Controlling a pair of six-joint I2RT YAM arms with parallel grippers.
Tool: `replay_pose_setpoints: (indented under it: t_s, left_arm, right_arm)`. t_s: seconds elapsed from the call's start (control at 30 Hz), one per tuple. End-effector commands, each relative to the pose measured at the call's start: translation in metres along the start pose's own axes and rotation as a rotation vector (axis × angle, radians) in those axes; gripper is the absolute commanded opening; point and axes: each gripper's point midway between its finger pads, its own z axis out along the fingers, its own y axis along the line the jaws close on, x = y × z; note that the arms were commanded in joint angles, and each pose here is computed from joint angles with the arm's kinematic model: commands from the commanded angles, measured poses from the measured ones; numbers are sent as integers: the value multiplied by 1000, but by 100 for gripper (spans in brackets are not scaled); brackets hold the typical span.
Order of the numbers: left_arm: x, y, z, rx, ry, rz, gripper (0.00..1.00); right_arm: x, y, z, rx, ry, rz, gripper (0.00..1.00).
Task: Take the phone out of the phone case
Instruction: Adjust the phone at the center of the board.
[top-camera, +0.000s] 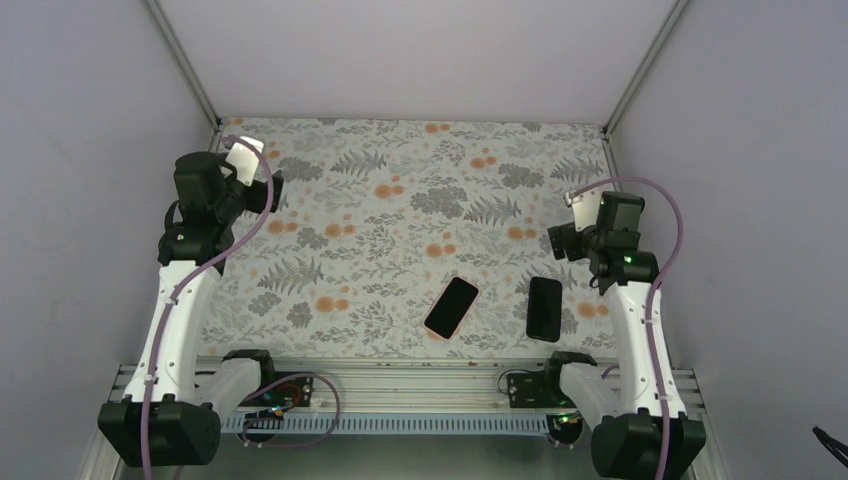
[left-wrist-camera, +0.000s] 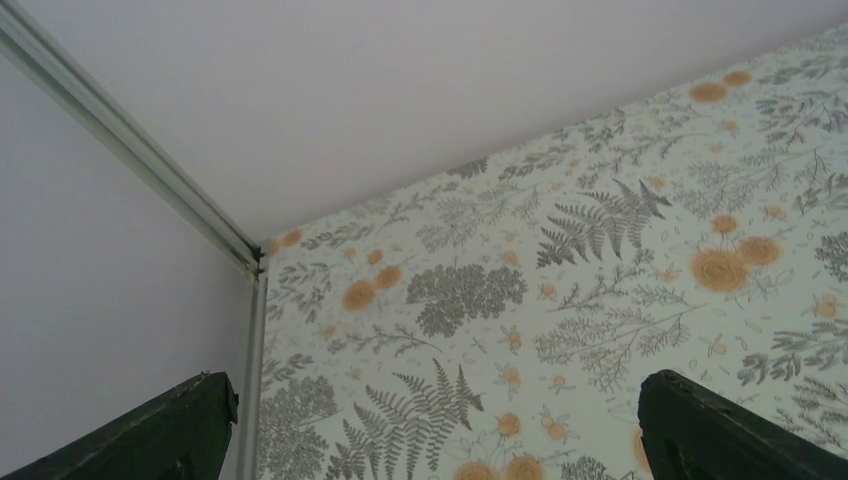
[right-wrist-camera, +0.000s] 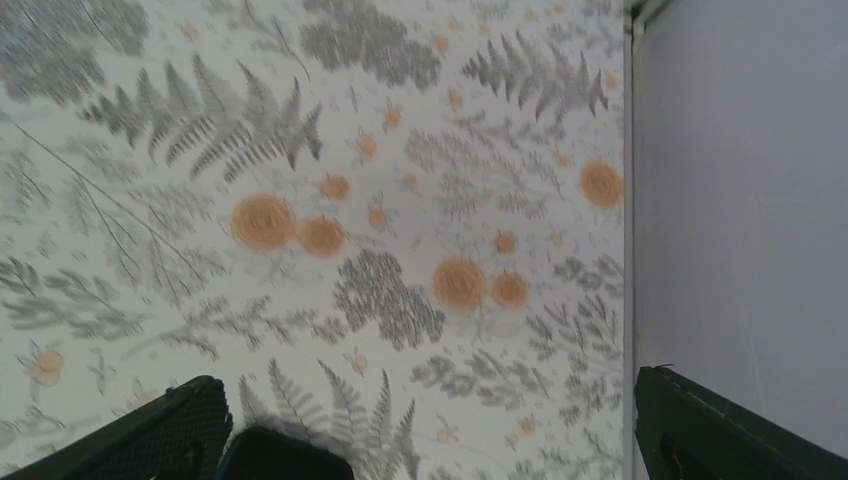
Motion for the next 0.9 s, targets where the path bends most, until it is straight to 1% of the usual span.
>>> replay_pose_setpoints:
  t_s: [0.0,0.1,0.13,0.17,0.2,0.23,0.27,0.3,0.47,0.53,0.7,0.87]
  left_arm:
    - [-2,-3,-6,28,4,31,100]
    - [-1,-8,-5,57,4,51,100]
    - [0,-10,-4,69,6,57,100]
    - [1,-12,-3,79,10,64,100]
    - [3,-13,-2,88,12,69,100]
    - [4,-15,-1,94,16,73,100]
    - [6,-16,0,102,20,78,100]
    - [8,-18,1,111,26,82,100]
    - [23,-27,7,149,52,83,100]
    - [29,-31,9,167,61,81,100]
    - [42,-38,14,194,95,82,100]
    - [51,-38,14,189,115,95,100]
  right_arm:
    - [36,-7,4,23,194,-66,98]
    - [94,14,5,-89,430,-124,92]
    - [108,17,5,-102,480,-154,83]
    - [121,19,4,-112,521,-186,72]
    - [131,20,4,-117,554,-212,58]
    - [140,22,3,-128,582,-229,40]
    - [148,24,2,-137,607,-243,12]
    - [154,25,2,-140,625,-252,4]
    - [177,38,7,-194,675,-280,3]
    - [185,45,13,-229,694,-281,3]
    - [203,52,34,-252,729,-289,3]
    - [214,59,51,-284,736,-288,3]
